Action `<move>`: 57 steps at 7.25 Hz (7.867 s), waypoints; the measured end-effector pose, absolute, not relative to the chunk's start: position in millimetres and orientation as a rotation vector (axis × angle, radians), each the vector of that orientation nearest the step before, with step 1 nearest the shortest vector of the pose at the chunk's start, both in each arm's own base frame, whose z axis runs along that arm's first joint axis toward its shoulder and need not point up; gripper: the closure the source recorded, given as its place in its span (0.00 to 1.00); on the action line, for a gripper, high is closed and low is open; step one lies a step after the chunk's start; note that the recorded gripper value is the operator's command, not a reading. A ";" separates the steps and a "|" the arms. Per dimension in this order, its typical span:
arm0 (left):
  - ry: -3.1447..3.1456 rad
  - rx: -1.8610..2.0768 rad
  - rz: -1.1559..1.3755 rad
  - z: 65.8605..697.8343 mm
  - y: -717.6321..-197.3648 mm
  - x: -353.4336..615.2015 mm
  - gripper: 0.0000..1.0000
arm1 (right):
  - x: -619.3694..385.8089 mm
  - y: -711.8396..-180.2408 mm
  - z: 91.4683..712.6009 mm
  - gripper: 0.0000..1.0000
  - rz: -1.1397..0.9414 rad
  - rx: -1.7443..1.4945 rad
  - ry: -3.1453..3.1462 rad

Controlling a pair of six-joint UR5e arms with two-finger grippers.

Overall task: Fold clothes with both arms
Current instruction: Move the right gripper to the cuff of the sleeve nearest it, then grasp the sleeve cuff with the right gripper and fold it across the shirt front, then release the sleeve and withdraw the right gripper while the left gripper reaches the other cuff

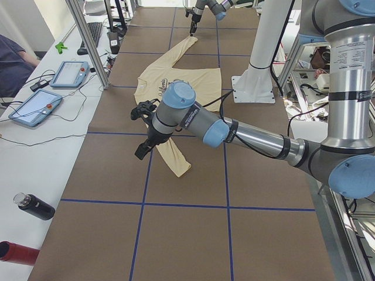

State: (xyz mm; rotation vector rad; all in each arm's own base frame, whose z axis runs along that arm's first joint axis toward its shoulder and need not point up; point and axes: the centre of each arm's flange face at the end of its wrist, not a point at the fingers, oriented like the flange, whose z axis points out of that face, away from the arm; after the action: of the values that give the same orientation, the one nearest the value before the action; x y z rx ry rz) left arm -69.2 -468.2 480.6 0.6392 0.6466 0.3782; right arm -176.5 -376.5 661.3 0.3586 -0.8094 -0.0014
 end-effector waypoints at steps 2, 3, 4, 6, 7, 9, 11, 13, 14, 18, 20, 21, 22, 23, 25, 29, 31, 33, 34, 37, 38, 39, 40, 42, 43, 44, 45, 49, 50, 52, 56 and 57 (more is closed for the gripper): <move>0.647 0.639 0.378 480.7 -468.2 -69.2 0.00 | -178.6 -376.7 661.2 0.61 -0.005 0.360 -0.809; 0.647 0.638 0.378 481.1 -468.3 -69.2 0.00 | -179.1 -376.7 662.5 0.75 -0.005 0.360 -0.805; 0.647 0.638 0.378 481.3 -468.3 -69.2 0.00 | -179.3 -376.3 665.3 0.92 -0.004 0.357 -0.800; 0.647 0.638 0.378 481.4 -468.4 -69.2 0.00 | -178.4 -375.2 670.2 1.00 -0.004 0.352 -0.792; 0.647 0.638 0.378 481.4 -468.3 -69.2 0.00 | -178.0 -375.3 669.1 1.00 -0.005 0.354 -0.794; 0.647 0.638 0.377 481.4 -467.9 -69.7 0.00 | -180.0 -382.2 635.8 1.00 -0.010 0.381 -0.835; 0.647 0.635 0.377 482.8 -466.7 -69.5 0.00 | -176.5 -415.8 557.6 1.00 0.027 0.396 -0.872; 0.648 0.633 0.376 484.0 -466.0 -69.2 0.00 | -195.5 -462.4 444.9 1.00 0.123 0.385 -0.897; 0.648 0.630 0.375 485.3 -466.1 -69.2 0.00 | -221.8 -489.4 381.1 1.00 0.188 0.381 -0.908; 0.650 0.622 0.371 489.0 -467.2 -69.2 0.00 | -351.3 -510.5 138.3 1.00 0.392 0.382 -0.888; 0.650 0.615 0.368 492.4 -467.4 -69.3 0.00 | -403.7 -518.4 58.7 1.00 0.460 0.421 -0.914; 0.650 0.612 0.367 493.8 -467.6 -69.3 0.00 | -449.6 -531.6 18.9 1.00 0.504 0.426 -0.897; 0.650 0.609 0.366 495.4 -467.9 -69.3 0.00 | -509.4 -544.0 -21.8 1.00 0.554 0.421 -0.857; 0.651 0.608 0.365 496.3 -468.0 -69.3 0.00 | -566.3 -556.5 -58.5 0.11 0.607 0.408 -0.819; 0.652 0.608 0.365 496.2 -468.0 -69.2 0.00 | -626.7 -560.5 -98.4 0.01 0.655 0.407 -0.801; 0.654 0.610 0.365 494.6 -467.7 -69.1 0.00 | -631.6 -554.6 -137.4 0.00 0.675 0.406 -0.840; 0.672 0.624 0.377 489.5 -467.6 -67.4 0.00 | -618.0 -565.0 -130.8 0.00 0.626 0.365 -0.830; 0.725 0.690 0.431 477.7 -464.2 -57.6 0.00 | -573.9 -571.1 -79.4 0.00 0.520 0.313 -0.778; 0.765 0.694 0.463 476.3 -461.3 -44.7 0.00 | -540.4 -568.5 -36.2 0.00 0.458 0.297 -0.764; 0.853 0.663 0.459 485.4 -441.5 6.1 0.00 | -410.0 -547.9 105.6 0.00 0.246 0.300 -0.777; 0.852 0.669 0.443 492.5 -429.2 32.2 0.00 | -357.3 -537.9 158.7 0.00 0.152 0.309 -0.770; 0.849 0.667 0.431 500.7 -415.9 61.3 0.00 | -307.9 -527.2 207.5 0.00 0.075 0.309 -0.761; 0.839 0.653 0.431 510.1 -404.1 86.6 0.00 | -269.7 -518.2 253.2 0.00 0.021 0.311 -0.765; 0.788 0.616 0.457 533.9 -386.8 122.3 0.00 | -201.3 -495.7 352.0 0.00 -0.047 0.327 -0.822; 0.766 0.608 0.462 550.1 -382.3 136.6 0.00 | -166.3 -480.2 393.1 0.00 -0.073 0.331 -0.843; 0.766 0.611 0.456 568.1 -377.5 150.3 0.00 | -139.5 -467.9 419.4 0.00 -0.087 0.334 -0.853; 0.776 0.614 0.447 583.9 -371.2 164.5 0.02 | -126.4 -461.6 430.9 0.00 -0.091 0.335 -0.858; 0.763 0.589 0.427 613.0 -357.1 212.4 0.30 | -118.7 -458.4 438.7 0.00 -0.091 0.336 -0.857; 0.761 0.583 0.430 616.2 -357.0 216.0 0.35 | -118.7 -458.4 439.0 0.00 -0.091 0.336 -0.856; 0.761 0.579 0.437 618.1 -356.8 221.3 0.36 | -119.0 -459.1 441.1 0.00 -0.089 0.334 -0.852; 0.759 0.577 0.447 622.8 -364.1 235.7 0.64 | -119.5 -460.1 442.6 0.00 -0.087 0.333 -0.848; 0.753 0.579 0.445 624.6 -366.3 237.4 0.83 | -119.7 -460.1 442.6 0.00 -0.088 0.333 -0.848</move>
State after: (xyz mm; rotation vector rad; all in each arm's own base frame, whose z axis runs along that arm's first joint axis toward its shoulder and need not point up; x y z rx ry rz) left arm 237.4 -366.3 624.6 0.5790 0.7530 0.4451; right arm -119.7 -460.1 442.6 0.3328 -0.8483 -0.0875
